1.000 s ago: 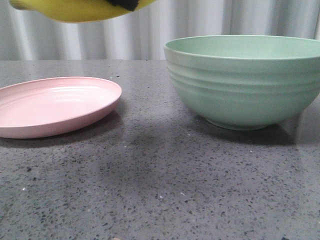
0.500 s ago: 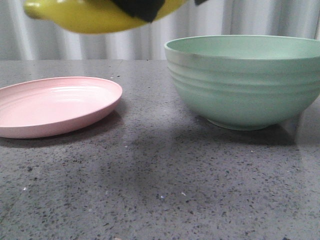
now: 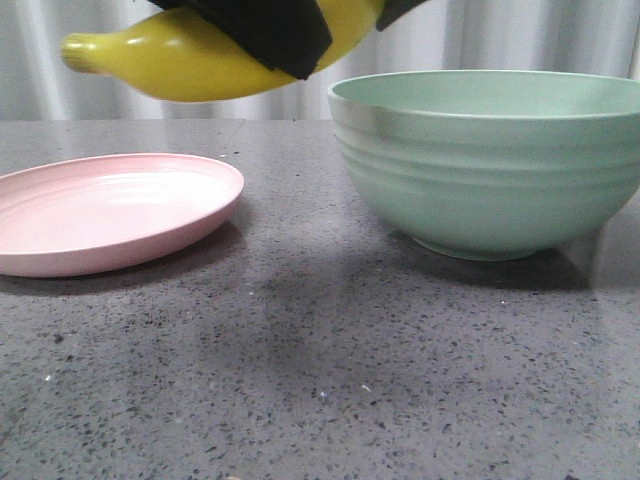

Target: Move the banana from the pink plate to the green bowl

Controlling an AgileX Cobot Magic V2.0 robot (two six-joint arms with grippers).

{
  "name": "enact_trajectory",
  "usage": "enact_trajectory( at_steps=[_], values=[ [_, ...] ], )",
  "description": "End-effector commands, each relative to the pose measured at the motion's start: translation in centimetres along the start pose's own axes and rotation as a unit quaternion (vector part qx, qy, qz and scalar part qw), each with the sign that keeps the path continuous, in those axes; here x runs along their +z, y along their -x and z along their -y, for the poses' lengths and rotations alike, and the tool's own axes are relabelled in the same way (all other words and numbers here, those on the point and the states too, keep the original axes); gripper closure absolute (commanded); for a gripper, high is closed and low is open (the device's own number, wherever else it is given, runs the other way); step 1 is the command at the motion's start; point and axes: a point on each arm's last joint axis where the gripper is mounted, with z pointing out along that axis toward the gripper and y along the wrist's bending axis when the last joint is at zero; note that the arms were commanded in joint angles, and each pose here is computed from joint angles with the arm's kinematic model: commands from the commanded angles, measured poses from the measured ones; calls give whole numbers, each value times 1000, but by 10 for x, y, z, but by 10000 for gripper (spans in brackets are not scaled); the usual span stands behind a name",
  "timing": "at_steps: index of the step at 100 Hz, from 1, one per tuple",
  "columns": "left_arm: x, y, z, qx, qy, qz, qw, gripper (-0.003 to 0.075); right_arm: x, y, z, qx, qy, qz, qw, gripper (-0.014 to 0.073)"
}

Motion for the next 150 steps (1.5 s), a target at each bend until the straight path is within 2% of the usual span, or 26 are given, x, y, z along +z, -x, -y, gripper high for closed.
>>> enact_trajectory(
  at_steps=[1, 5, 6, 14, 19, 23, 43, 62, 75, 83, 98, 108, 127, 150],
  values=[
    [-15, 18, 2, 8, 0, 64, 998, 608, -13, 13, -12, -46, 17, 43, 998, 666],
    [-15, 18, 2, 8, 0, 64, 998, 494, -13, 13, -12, -47, 17, 43, 998, 665],
    [-15, 18, 2, 8, 0, 64, 998, 494, -13, 13, -12, -47, 17, 43, 998, 665],
    [-16, 18, 1, 6, 2, 67, 998, 290, -13, 14, -12, -48, 17, 49, 998, 665],
    [-20, 18, 1, 6, 3, 71, 997, 213, -14, 16, -12, -50, 16, 57, 997, 665],
    [-23, 19, 0, 9, 7, 75, 997, 182, -15, 17, -12, -56, 14, 63, 996, 665],
    [-56, 20, 2, 6, 12, 120, 993, 192, -27, 36, -8, -89, -9, 101, 991, 664],
    [-85, 19, 6, 7, 13, 160, 987, 209, -44, 62, 5, -133, -60, 151, 978, 664],
    [-96, 19, 8, 3, 9, 175, 985, 209, -52, 75, 16, -140, -88, 185, 969, 664],
    [-96, 19, 8, 2, 8, 176, 984, 209, -53, 79, 24, -154, -110, 188, 964, 665],
    [-96, 19, 8, 2, 8, 176, 984, 209, -49, 77, 34, -167, -136, 161, 963, 663],
    [-96, 19, 8, 2, 8, 176, 984, 209, -45, 76, 37, -175, -145, 150, 962, 603],
    [-96, 19, 8, 2, 8, 176, 984, 209, -42, 77, 39, -186, -153, 145, 960, 414],
    [-96, 19, 8, 2, 8, 176, 984, 209, -42, 76, 40, -191, -157, 141, 959, 386]
  ],
)
